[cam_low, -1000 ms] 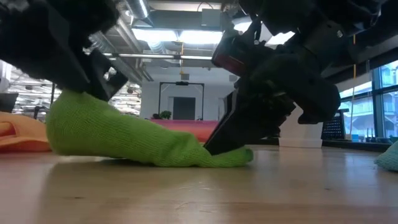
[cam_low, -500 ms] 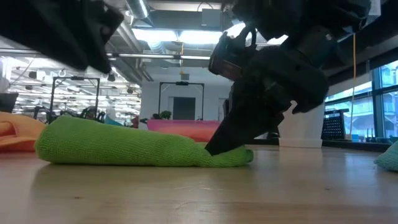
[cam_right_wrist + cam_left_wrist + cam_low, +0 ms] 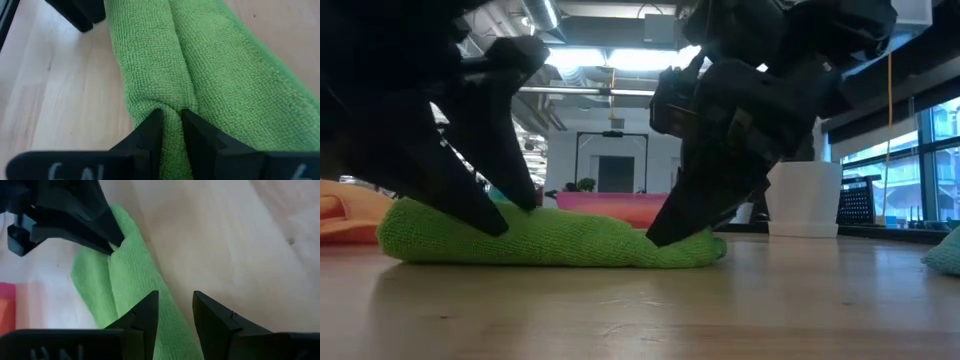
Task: Roll microfiber towels into tight, uniform cylinder then place into a basket
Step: Roll the green towel
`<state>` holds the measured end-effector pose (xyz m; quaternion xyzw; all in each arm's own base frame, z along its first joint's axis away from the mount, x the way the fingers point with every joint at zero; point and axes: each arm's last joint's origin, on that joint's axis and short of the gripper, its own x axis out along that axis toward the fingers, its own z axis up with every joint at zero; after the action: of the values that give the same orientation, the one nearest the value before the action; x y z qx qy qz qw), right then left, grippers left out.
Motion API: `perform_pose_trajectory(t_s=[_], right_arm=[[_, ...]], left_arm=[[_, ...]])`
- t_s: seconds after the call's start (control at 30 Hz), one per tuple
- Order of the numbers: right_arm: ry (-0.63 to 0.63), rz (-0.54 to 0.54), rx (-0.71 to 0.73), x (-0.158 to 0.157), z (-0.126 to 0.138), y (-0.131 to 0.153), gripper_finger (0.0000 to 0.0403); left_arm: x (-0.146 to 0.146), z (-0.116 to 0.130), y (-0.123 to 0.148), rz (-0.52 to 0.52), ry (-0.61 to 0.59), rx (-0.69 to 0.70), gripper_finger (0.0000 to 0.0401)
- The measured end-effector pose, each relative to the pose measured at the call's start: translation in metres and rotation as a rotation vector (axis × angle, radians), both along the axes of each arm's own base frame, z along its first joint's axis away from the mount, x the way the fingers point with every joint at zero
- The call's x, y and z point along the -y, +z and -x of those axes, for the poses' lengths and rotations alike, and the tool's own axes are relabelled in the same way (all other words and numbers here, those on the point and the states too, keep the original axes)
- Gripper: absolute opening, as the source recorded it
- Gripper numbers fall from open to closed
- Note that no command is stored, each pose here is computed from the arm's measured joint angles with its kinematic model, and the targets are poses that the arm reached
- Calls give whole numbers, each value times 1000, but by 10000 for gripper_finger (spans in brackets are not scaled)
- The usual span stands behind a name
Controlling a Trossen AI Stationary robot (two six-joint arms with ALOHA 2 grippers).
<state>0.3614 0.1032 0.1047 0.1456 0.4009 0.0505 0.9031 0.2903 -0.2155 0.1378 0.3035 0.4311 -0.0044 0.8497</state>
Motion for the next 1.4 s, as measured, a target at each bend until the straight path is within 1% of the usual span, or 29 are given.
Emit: perform_pose_trajectory(t_s=[0.13,0.33,0.57,0.7,0.8,0.97,1.07,1.13,1.23,1.4], right_arm=[[-20,-30,-10,2,-1,0,80],[-23,-59,-20,5,-1,0,80],[-27,-82,-28,4,-1,0,80],[-38,-96,-32,4,-1,-1,80],[-38,-97,-32,4,-1,0,80],[-41,-102,-34,5,-1,-1,80],[-41,-103,-34,5,-1,-1,80],[-41,-103,-34,5,-1,-1,80],[-41,-103,-34,5,-1,-1,80],[-39,-106,-33,5,-1,-1,80]], left_arm=[[3,-9,-4,-24,4,-60,110],[0,-20,-12,-74,67,-152,110],[-5,-27,-10,-82,94,-144,110],[-4,-29,-4,-72,114,-129,113],[-2,-30,1,-49,141,-122,129],[3,-34,12,-23,156,-102,178],[2,-36,10,-14,169,-96,208],[3,-36,4,-23,168,-106,224],[4,-37,-7,-49,162,-130,236],[4,-38,-14,-123,191,-80,234]])
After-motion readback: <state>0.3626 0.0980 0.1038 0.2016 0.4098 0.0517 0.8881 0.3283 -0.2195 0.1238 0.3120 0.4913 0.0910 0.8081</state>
